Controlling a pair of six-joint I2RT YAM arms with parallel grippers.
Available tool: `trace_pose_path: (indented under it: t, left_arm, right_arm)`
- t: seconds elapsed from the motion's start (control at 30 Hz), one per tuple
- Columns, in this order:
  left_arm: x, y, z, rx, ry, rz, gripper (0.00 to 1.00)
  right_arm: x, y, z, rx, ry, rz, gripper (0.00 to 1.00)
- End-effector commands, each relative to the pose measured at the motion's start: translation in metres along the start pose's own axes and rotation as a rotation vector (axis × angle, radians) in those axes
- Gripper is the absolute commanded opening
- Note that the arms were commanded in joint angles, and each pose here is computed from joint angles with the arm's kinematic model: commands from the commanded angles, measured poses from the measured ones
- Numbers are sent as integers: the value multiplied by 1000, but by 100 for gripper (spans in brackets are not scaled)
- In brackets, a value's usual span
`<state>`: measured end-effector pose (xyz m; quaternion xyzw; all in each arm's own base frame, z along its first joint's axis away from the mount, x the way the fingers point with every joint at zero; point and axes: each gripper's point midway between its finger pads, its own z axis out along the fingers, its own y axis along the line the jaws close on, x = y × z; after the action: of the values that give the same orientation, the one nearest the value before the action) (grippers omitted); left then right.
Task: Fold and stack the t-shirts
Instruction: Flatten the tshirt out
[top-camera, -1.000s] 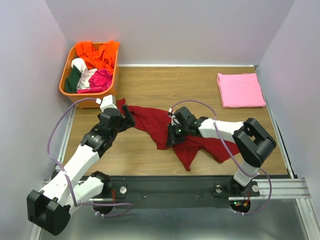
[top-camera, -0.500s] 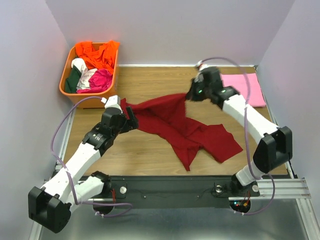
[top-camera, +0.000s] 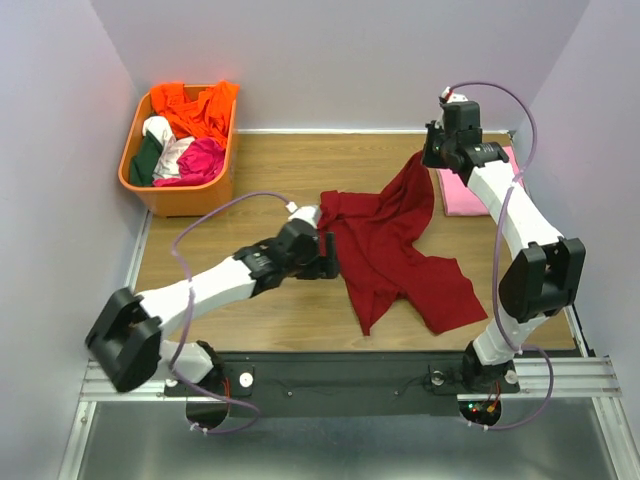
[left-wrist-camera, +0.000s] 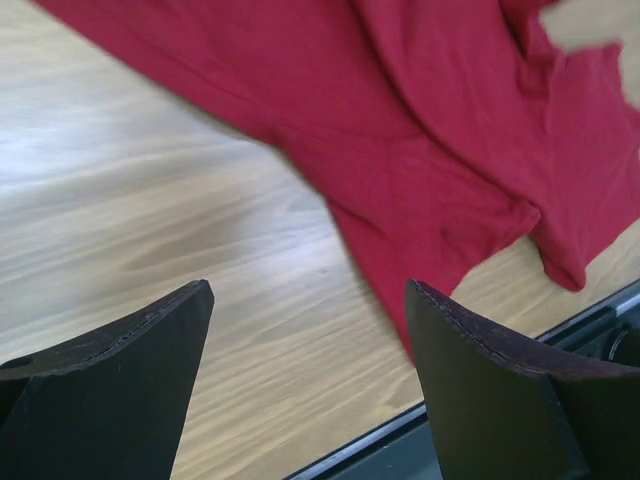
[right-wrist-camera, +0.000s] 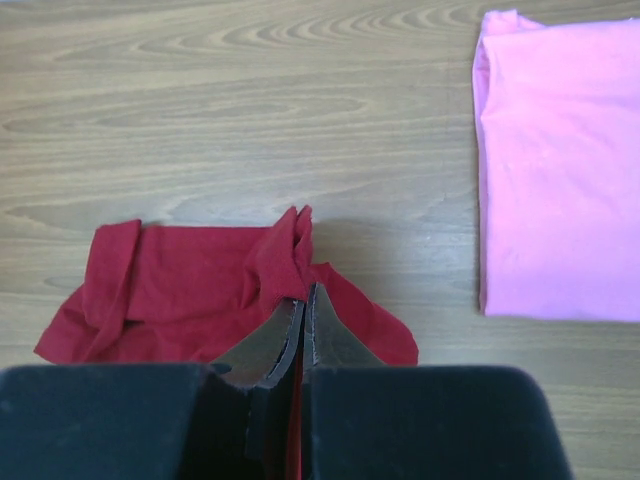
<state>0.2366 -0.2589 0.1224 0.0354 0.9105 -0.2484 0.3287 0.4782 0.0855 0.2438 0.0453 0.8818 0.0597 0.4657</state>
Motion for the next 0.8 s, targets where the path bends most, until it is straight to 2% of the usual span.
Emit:
trace_pose_path:
  t: [0.0,0.07,0.33,0.43,0.53,0.57,0.6,0.67,0.7,0.73,0.77]
  left_arm:
    - [2,-45,21,65,31,1,89]
    - [18,-64,34,79,86,34,89]
    - [77,-87,68,27,257,150,84]
    - [93,-91,73,11,296,183,79]
    - [112,-81,81,-46,351,233,70]
    - [114,-78,82,-61,358,241,65]
    - [114,-74,83,-79,361,246,50]
    - [110,-58,83,-148,344,271,29]
    - [107,-50,82,-176,338,281,10]
    - [94,-31,79,-239,311,279,3]
    - [85,-18,75,-278,294,277,0]
  right_arm:
    - [-12,7,-6,-28,-26,-33,1]
    - [-8,4,-8,-22,-21,-34,1]
    - [-4,4,-11,-26,-16,-38,1]
    - [-6,2,-11,-21,-20,-35,1]
    - [-6,0,-11,-22,-20,-32,1]
    - [-6,0,-11,-22,-20,-31,1]
    - [-7,0,-12,-21,-23,-30,1]
    - [-5,-3,-13,-17,-20,-29,1]
    - [-7,-6,-16,-11,-26,-28,1]
    - [-7,-8,-17,-8,-28,-26,1]
    - [-6,-11,-17,-2,-26,-26,1]
